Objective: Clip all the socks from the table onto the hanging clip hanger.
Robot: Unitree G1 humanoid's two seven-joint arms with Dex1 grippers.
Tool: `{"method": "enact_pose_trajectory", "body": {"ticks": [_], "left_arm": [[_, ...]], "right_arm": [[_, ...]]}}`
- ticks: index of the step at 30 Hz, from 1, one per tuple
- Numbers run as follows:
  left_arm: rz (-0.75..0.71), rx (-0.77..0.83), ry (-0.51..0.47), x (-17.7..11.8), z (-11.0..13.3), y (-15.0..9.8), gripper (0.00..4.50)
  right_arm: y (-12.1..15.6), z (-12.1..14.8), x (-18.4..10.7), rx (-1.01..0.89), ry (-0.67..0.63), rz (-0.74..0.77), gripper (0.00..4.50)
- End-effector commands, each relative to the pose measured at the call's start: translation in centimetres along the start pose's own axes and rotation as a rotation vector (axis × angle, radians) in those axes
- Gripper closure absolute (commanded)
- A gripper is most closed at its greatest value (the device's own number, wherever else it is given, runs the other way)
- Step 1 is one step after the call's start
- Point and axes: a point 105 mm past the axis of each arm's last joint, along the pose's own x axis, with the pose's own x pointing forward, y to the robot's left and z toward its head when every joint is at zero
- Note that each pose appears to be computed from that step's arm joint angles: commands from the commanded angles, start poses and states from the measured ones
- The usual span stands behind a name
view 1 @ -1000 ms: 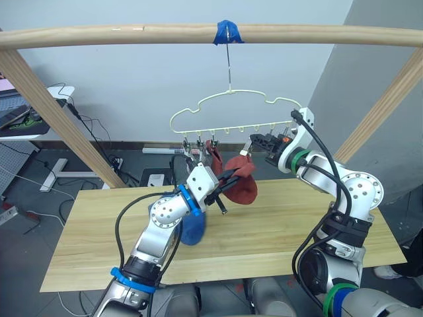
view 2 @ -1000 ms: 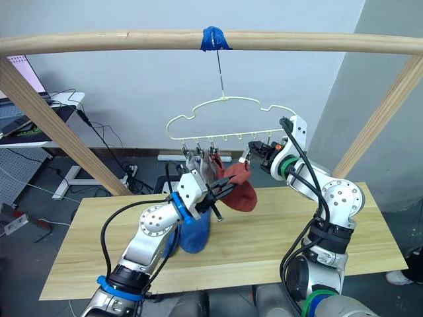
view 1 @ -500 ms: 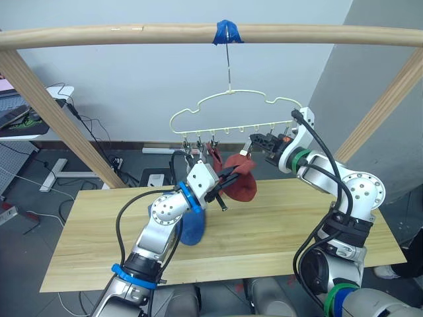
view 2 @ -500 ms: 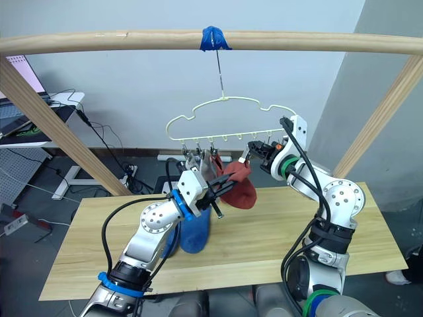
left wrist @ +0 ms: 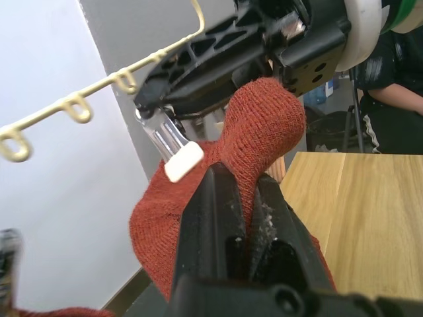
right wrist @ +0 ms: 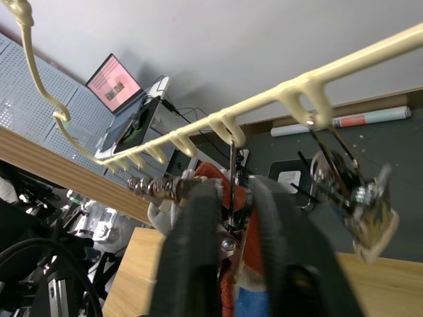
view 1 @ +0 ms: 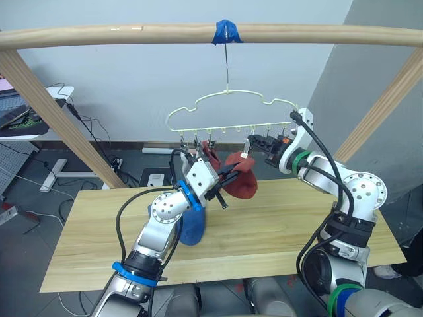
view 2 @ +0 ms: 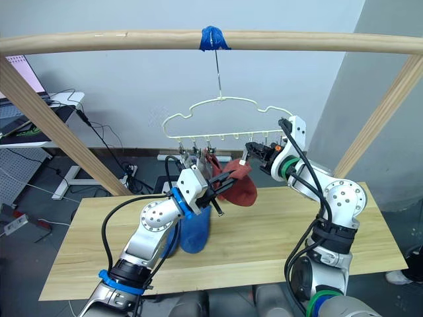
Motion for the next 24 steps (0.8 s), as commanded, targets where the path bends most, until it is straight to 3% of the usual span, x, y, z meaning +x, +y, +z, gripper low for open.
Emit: {"method": "enact_pose_trajectory", "body": {"ticks": [1,6,7,12,17,24], "left_arm": [[0.004,0.031,-0.055,0.4,1.3,0.5,4.50],[-0.007,0.046,-0.055,0.4,1.3,0.4,4.50],[-0.010,0.046,-0.052,0.5,1.2,0.3,4.50],[-0.022,0.028,-0.034,0.7,0.8,0.0,4.50],[-0.038,0.002,-0.022,0.6,0.4,-0.1,4.50],[-0.031,-0.081,0.012,-0.2,-0.5,0.6,2.51]], "right_arm": [[0.8,0.5,-0.2,-0.017,-0.019,0.043,2.07],[0.5,0.6,-0.5,-0.031,-0.023,0.036,0.23],[0.2,0.9,-1.0,-0.051,-0.031,0.025,0.04],[-1.6,1.2,-4.1,-0.209,-0.029,-0.035,0.04],[-1.8,1.2,-5.8,-0.246,-0.033,-0.023,0.04],[-2.5,0.8,-7.2,-0.359,-0.108,-0.098,0.00]]}}
